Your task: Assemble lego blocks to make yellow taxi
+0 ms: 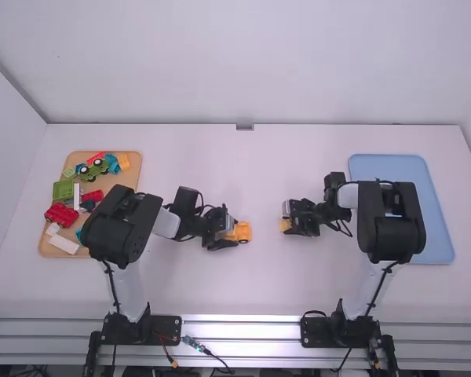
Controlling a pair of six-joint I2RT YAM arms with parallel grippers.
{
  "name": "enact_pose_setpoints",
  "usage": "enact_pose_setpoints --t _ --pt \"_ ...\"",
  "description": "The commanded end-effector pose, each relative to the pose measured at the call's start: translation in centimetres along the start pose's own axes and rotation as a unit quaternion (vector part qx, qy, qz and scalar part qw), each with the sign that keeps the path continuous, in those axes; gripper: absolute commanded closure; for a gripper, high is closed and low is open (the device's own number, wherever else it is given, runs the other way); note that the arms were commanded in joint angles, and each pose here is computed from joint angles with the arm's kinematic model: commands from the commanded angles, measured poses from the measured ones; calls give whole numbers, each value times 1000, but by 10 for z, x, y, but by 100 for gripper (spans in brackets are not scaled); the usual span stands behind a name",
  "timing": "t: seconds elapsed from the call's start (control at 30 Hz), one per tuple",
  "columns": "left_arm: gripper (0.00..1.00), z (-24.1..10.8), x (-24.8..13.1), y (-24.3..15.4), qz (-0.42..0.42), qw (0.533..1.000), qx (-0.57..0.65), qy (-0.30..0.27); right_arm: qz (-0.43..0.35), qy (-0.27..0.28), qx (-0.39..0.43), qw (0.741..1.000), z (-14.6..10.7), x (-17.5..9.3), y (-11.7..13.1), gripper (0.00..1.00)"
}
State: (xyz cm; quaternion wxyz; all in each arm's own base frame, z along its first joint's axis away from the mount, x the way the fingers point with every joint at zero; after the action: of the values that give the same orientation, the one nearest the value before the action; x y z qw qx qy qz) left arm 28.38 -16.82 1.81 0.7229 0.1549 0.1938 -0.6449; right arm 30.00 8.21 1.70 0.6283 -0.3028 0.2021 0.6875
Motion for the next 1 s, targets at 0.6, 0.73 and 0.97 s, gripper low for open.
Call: enact_pose_setpoints --t 0.6,0.73,0.97 --pt "43 -2 1 -2 -8 1000 -3 -1 5 1 37 999 -4 5 3 74" --pt "43 -1 3 -3 -11 1000 -2 -2 2 0 50 999 -2 4 1 74" --pt "44 -1 3 -3 -11 1000 0 -3 6 -2 83 997 11 -3 -11 75"
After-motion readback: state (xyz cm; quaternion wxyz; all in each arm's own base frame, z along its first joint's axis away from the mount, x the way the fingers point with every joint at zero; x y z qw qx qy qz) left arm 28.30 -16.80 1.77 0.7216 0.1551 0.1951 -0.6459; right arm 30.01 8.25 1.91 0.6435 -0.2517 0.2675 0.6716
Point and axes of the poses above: each hand's point on the last joint's axis, 136 mm out from that joint toward the fingers, its own x axis out along the fingers, its own y axis along the line the jaws close on, z = x × y, the point moved 6 cm from there along -x, back along the fingers, and after that the axes turned 6 degrees about -x, right-handed, at the moved point
